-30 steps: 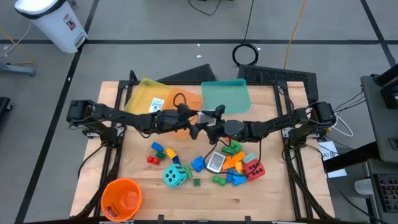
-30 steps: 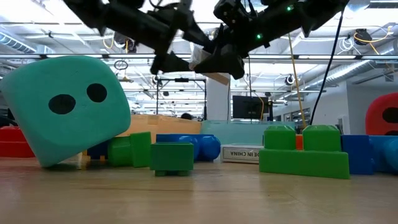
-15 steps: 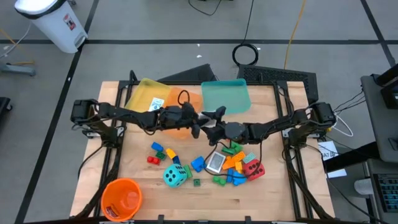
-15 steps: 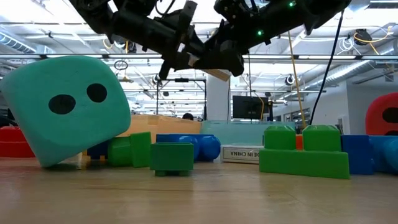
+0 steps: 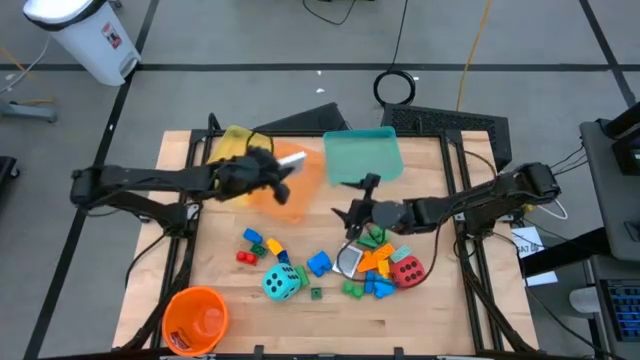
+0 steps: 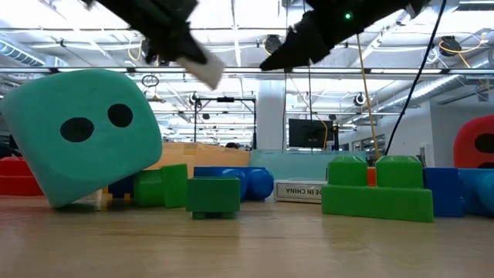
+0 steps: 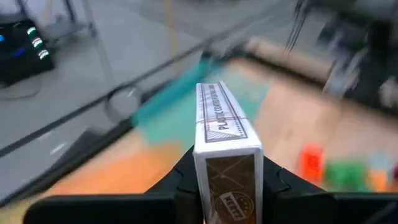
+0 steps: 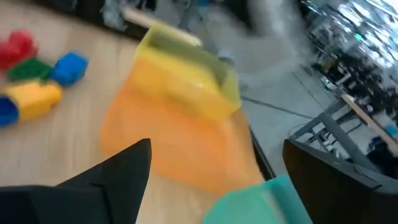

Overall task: Pick & Place Toys
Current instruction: Put the brown deck of cards into the yellow bin

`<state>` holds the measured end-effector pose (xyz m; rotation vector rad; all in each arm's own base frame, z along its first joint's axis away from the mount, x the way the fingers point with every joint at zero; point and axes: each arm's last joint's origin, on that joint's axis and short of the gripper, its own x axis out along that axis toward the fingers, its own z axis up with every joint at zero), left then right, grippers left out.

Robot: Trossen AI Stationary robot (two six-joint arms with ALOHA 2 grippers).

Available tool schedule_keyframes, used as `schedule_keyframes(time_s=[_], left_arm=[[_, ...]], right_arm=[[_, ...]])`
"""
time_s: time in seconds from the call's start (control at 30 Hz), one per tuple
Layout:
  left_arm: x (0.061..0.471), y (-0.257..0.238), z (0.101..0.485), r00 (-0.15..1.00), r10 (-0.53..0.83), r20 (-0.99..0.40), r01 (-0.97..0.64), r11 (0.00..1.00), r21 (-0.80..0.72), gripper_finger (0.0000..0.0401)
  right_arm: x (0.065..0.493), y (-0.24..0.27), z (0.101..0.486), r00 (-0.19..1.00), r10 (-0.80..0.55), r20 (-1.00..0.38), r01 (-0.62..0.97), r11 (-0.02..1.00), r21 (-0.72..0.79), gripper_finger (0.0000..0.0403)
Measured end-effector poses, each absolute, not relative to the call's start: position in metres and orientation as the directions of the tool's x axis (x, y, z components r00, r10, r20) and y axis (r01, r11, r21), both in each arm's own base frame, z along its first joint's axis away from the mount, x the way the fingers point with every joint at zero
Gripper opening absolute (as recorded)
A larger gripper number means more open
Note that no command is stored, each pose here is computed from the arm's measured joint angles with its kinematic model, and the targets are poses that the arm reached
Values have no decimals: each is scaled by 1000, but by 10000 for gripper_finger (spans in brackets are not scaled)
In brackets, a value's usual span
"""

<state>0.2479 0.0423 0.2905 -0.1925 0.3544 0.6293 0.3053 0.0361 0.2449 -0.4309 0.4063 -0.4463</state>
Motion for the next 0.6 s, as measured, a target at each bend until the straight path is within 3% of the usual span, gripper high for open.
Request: schedule_keyframes(time_s=[0.13, 0.2, 0.43, 0.6], left_arm=[[218, 39, 287, 674, 631, -384, -698, 715, -50, 70], [205, 39, 277, 680, 639, -360, -711, 694, -110, 70], [157, 45, 209, 467, 827, -313, -884, 440, -156, 70], [144, 51, 178, 421, 863, -280, -902, 367, -225, 70]], right_arm=[[288, 34, 236, 818, -487, -305, 329, 832, -446, 317], [276, 31, 236, 820, -489, -296, 344, 835, -429, 313], [253, 22, 237, 845, -500, -190, 413, 836, -361, 308], [244, 17, 230, 837, -515, -184, 431, 829, -356, 308]])
